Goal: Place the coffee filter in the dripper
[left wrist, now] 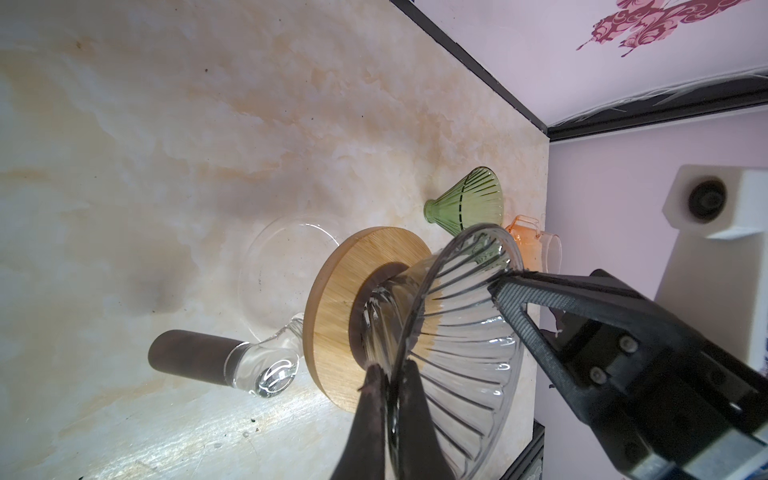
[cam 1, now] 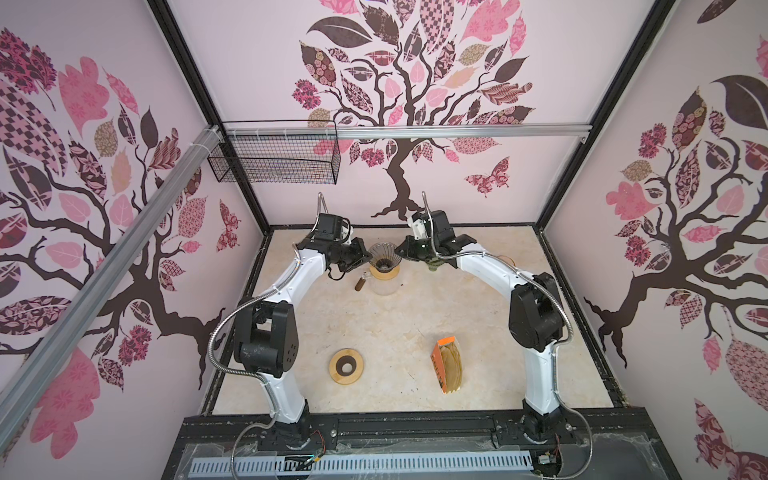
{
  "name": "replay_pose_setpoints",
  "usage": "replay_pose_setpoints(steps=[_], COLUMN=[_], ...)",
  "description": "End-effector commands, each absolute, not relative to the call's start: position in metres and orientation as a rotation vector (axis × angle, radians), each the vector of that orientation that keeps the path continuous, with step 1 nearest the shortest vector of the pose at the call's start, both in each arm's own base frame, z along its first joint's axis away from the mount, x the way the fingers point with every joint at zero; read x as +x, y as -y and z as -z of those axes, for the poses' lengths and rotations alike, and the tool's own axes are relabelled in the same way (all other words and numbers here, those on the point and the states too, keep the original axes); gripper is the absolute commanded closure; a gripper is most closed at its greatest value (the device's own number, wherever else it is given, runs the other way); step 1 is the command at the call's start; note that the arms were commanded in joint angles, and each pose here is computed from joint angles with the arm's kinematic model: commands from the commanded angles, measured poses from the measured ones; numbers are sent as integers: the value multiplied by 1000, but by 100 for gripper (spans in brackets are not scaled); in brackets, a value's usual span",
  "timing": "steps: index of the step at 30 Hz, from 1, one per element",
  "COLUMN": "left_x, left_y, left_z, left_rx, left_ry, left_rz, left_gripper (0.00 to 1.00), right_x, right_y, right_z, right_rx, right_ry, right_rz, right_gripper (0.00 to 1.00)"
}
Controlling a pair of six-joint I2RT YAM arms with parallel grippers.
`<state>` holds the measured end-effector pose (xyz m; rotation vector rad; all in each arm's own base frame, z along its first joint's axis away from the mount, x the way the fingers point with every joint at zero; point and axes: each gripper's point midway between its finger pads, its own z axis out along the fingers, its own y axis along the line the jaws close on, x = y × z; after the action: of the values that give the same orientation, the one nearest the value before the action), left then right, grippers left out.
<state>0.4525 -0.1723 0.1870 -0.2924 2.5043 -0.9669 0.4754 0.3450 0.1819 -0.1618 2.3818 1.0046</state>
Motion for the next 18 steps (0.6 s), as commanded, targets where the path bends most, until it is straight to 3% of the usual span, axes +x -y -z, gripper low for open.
replay_pose_setpoints(steps=[1,9,18], left_x=[440,439,440], left_y=[167,157,156], left_z=[-193,-217,-215], left_rx=[-297,-288,-302], left_ry=[-2508,-2437,-2440], left_rz=[1012,1022,1036], left_gripper=[94,86,86], right_x=[442,450,454], right_y=[-330,-332,-336], right_z=[-95,-108,-125], right_rx=[-134,-145,-167], right_ry=[-2697,-2681,-2652], right_rz=[-811,-802,-827], right_gripper=[100,100,100])
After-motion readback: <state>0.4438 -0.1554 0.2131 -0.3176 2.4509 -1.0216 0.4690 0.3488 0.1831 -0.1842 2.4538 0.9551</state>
